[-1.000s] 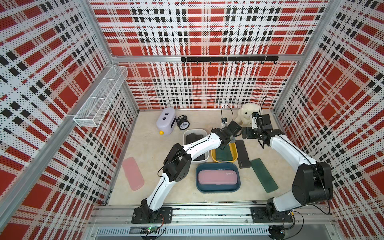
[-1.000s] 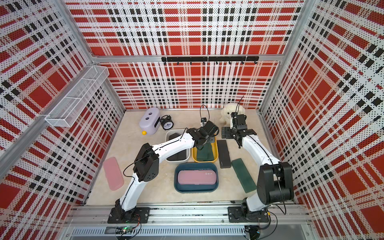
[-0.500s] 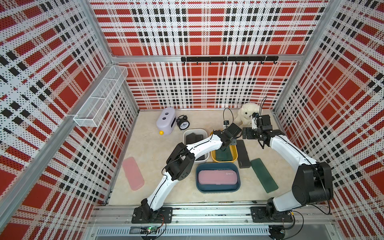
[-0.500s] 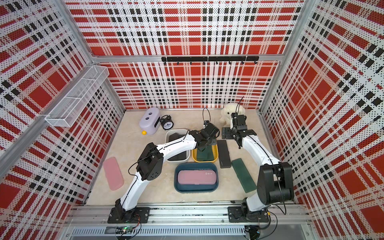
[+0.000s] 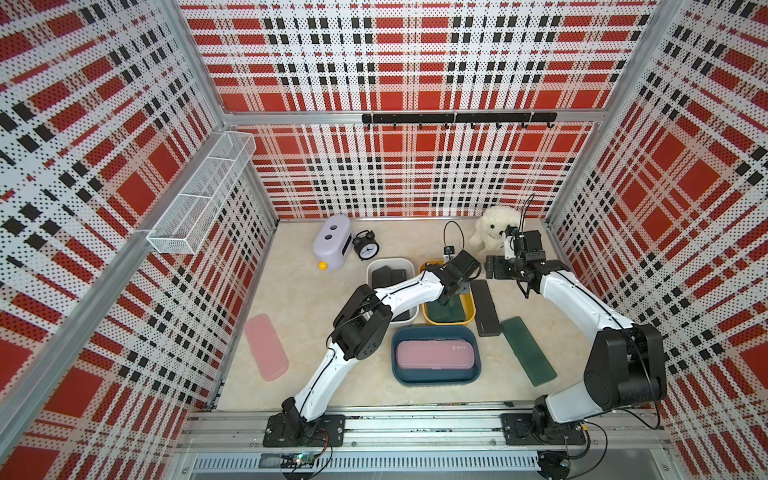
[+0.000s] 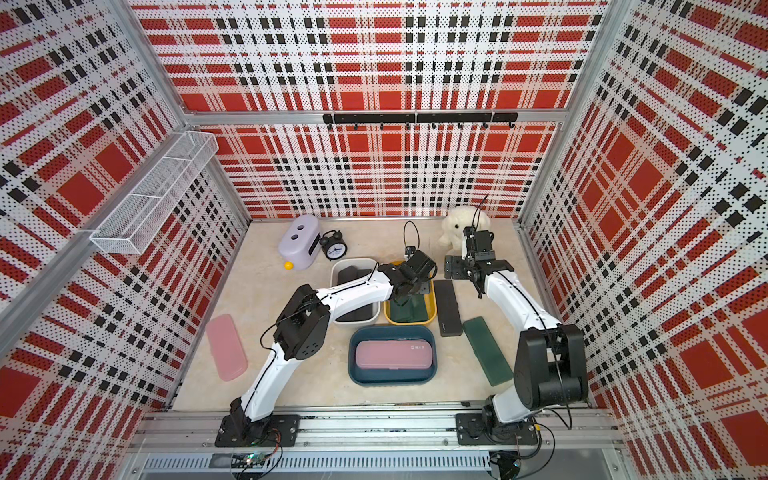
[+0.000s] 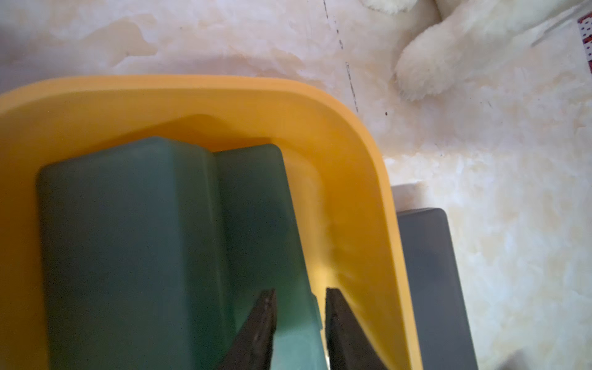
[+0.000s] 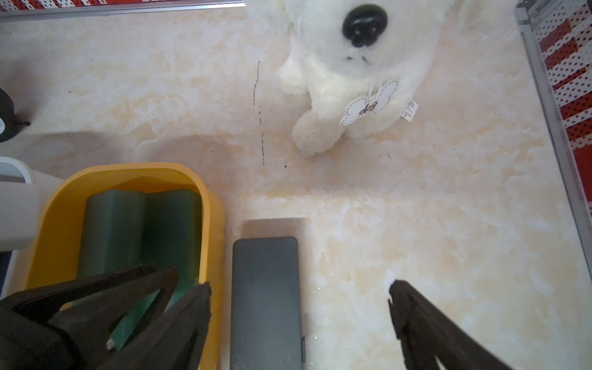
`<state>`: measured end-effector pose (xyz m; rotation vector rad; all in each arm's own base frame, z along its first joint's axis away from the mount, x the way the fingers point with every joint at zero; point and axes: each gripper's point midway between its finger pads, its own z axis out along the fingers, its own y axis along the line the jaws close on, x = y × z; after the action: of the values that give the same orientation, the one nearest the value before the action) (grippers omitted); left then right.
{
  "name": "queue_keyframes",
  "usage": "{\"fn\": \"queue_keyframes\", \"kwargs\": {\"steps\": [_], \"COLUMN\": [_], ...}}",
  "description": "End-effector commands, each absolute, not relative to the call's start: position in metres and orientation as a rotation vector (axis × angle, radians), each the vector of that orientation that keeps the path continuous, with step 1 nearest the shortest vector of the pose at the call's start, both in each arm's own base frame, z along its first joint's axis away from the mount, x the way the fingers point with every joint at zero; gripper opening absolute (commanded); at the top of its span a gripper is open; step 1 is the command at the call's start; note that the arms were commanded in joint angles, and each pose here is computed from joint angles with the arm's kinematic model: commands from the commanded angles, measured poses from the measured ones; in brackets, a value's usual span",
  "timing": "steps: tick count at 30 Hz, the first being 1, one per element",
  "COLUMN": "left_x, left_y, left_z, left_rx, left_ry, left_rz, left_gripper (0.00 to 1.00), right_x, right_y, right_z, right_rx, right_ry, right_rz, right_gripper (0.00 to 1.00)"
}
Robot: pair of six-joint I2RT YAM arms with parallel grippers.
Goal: Place the pencil cases by color into the storage box
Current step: Place the pencil case at the storage box, then pick up the pencil case from the center of the board.
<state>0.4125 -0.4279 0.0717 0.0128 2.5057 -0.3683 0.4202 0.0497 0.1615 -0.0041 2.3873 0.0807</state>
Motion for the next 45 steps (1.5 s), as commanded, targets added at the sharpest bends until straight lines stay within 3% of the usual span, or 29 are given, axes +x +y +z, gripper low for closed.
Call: {"fn": "queue_keyframes", "kwargs": {"steps": [1, 6, 22, 30, 39, 45], "left_x": [0.417, 0.418, 0.418, 0.413, 0.415, 0.413], "left_y": [-0.424, -0.427, -0.403, -0.377, -0.351, -0.348], "left_z": [0.080, 0.100, 0.221, 0.233, 0.238, 0.241], "left_rx": [-0.003, 0.005, 0.062, 0.051, 0.046, 0.058], "left_ry": [2.480, 2.439, 2.172, 2.106, 2.075, 2.070], "left_rz": [-0.362, -0.370, -0.355, -0.472, -0.544, -0.552], "left_gripper": [0.32, 0.34, 0.65, 0.72, 0.79, 0.81], "right_x": [0.418, 0.416, 0.390, 0.331, 0.269, 0.251], "right_y": [0.045, 0.041, -0.018, -0.022, -0.019, -0.014], "right_z": [0.166, 0.167, 0.189, 0.158, 0.115, 0.088], "right_rx": [0.013, 0.008, -0.202, -0.481, -0.598, -0.680], "right_ry": [2.377, 2.384, 2.484, 2.697, 2.945, 2.996], "right_rz": [0.075, 0.050, -0.174, -0.240, -0.167, -0.110], "right_gripper": [0.93, 0.93, 0.97, 0.98, 1.00, 1.00]}}
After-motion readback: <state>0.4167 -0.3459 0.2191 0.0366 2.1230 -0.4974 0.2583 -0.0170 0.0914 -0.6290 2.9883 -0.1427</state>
